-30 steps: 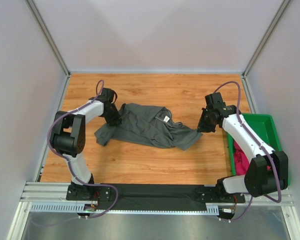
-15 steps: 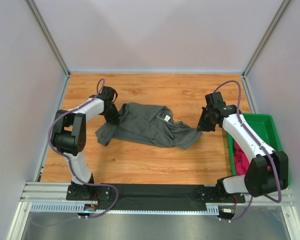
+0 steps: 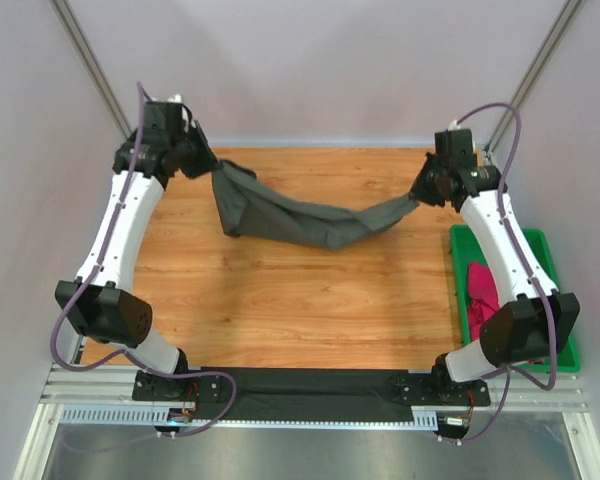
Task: Fold and stack the t-shirts
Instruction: Flatten the tshirt out
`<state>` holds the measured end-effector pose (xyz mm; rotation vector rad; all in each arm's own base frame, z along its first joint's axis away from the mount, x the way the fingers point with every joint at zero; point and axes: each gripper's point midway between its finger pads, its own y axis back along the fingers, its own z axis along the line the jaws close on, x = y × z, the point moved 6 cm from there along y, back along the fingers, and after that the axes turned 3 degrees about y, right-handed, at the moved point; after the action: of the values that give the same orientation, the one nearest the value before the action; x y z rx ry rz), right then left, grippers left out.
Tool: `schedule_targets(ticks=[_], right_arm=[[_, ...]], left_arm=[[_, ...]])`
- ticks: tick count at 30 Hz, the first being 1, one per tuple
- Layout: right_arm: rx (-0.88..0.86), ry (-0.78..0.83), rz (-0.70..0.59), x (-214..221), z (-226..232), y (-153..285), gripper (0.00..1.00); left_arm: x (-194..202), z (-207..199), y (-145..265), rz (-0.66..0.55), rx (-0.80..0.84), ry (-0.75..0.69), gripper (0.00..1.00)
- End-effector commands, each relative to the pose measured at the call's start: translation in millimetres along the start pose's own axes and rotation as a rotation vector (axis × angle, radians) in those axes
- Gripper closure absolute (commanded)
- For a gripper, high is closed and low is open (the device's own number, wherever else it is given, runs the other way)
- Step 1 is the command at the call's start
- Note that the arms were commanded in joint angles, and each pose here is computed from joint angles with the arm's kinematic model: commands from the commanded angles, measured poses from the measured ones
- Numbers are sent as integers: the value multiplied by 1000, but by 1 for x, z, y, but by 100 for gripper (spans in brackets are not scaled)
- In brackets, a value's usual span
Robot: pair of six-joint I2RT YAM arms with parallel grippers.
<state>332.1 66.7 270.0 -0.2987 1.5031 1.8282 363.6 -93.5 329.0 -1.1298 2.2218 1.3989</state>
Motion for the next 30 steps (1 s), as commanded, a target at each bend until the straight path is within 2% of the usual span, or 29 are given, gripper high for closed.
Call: schedule_targets(ticks=[1, 2, 4, 5, 7, 8, 9, 11, 12, 13, 14, 16, 17, 18, 19, 20, 22, 25, 28, 30], right_arm=[[-118, -46, -289, -89, 36, 44, 100], [-131, -54, -318, -102, 42, 48, 100], [-183, -60, -387, -123, 54, 73, 100], [-220, -69, -450, -138, 61, 97, 100], [-240, -88, -482, -140, 61, 121, 100], [-231, -95, -458, -132, 57, 118, 100], [-232, -105, -461, -122, 51, 133, 100], [-201, -137, -373, -85, 34, 126, 100], [-220, -140, -316, -68, 31, 122, 100], [-224, -150, -260, -49, 26, 115, 100], [-223, -168, -169, -13, 15, 106, 100], [-232, -180, -51, 29, 4, 98, 100], [-252, -188, -33, 47, -1, 107, 100], [-208, -191, 85, 83, -15, 92, 100], [-202, -196, 121, 99, -21, 92, 100], [-195, -212, 154, 119, -31, 101, 100], [-175, -233, 243, 151, -44, 97, 100], [-150, -226, 227, 160, -54, 98, 100], [-151, -196, 123, 118, -38, 89, 100], [-164, -179, 42, 81, -23, 85, 100]], left_arm=[[-57, -6, 13, -73, 97, 80, 100], [-71, -10, 16, -103, 121, 92, 100], [-103, -35, 37, -165, 285, 103, 100], [-119, -27, 36, -183, 300, 125, 100], [-130, -38, 54, -219, 384, 89, 100], [-129, -38, 62, -232, 384, 59, 100], [-117, -31, 52, -181, 364, 74, 100], [-92, -19, 53, -105, 328, 85, 100], [-58, 4, 29, 27, 256, 129, 100], [-40, 9, 38, 42, 251, 114, 100], [3, 40, 13, 158, 166, 145, 100], [38, 59, 23, 156, 123, 135, 100], [55, 71, 24, 174, 87, 145, 100], [89, 95, 17, 229, 10, 177, 100], [100, 96, 35, 181, 14, 178, 100], [128, 116, 32, 209, -53, 217, 100], [144, 120, 49, 130, -65, 280, 100], [160, 131, 46, 156, -116, 322, 100], [137, 114, 34, 169, -36, 303, 100], [102, 95, 35, 114, 15, 275, 100]])
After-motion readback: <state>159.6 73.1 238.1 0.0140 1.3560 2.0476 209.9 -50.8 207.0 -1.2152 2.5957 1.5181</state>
